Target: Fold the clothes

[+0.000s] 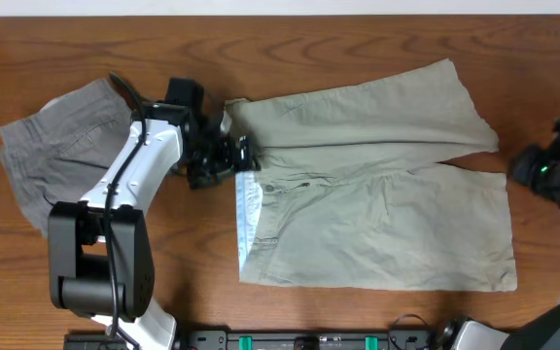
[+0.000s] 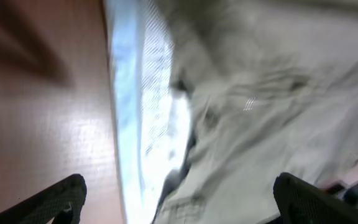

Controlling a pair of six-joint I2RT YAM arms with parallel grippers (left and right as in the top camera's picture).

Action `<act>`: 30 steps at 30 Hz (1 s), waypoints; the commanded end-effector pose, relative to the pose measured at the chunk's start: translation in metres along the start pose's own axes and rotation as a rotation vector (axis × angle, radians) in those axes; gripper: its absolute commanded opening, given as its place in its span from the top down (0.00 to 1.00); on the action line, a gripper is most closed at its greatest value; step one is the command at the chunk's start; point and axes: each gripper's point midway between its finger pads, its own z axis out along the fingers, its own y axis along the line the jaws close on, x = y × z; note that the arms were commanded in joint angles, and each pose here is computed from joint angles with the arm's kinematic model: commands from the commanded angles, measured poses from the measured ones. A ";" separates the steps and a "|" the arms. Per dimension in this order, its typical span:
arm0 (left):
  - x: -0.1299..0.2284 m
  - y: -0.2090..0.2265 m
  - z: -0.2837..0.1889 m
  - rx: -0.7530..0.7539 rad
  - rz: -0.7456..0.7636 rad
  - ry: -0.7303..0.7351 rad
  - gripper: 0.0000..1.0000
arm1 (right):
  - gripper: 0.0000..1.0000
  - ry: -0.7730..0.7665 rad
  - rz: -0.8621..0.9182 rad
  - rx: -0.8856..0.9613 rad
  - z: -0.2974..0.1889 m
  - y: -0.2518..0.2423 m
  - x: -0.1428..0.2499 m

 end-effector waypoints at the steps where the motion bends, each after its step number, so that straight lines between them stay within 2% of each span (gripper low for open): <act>1: 0.020 0.007 -0.003 -0.036 0.083 0.069 0.02 | 0.59 0.075 0.021 0.080 0.001 -0.007 0.020; 7: 0.034 0.031 -0.017 -0.193 0.091 0.089 0.02 | 0.55 0.182 0.041 0.090 -0.003 -0.007 0.047; 15: 0.055 0.014 -0.035 -0.183 0.154 -0.023 0.02 | 0.53 0.262 0.016 0.094 -0.007 -0.002 0.067; 22: 0.075 0.007 -0.006 -0.164 0.153 -0.034 0.00 | 0.53 0.304 -0.021 0.084 -0.003 0.007 0.081; 23: 0.077 0.004 0.001 -0.151 0.156 -0.025 0.05 | 0.53 0.317 -0.030 0.077 -0.002 0.010 0.085; 26: 0.087 -0.011 0.019 -0.093 0.184 0.011 0.38 | 0.54 0.357 -0.069 0.062 0.004 0.020 0.101; 27: 0.090 -0.016 0.023 -0.083 0.200 0.020 0.45 | 0.54 0.366 -0.079 0.061 0.007 0.023 0.106; 30: 0.093 -0.028 0.036 -0.079 0.235 0.019 0.48 | 0.53 0.374 -0.092 0.058 0.020 0.031 0.120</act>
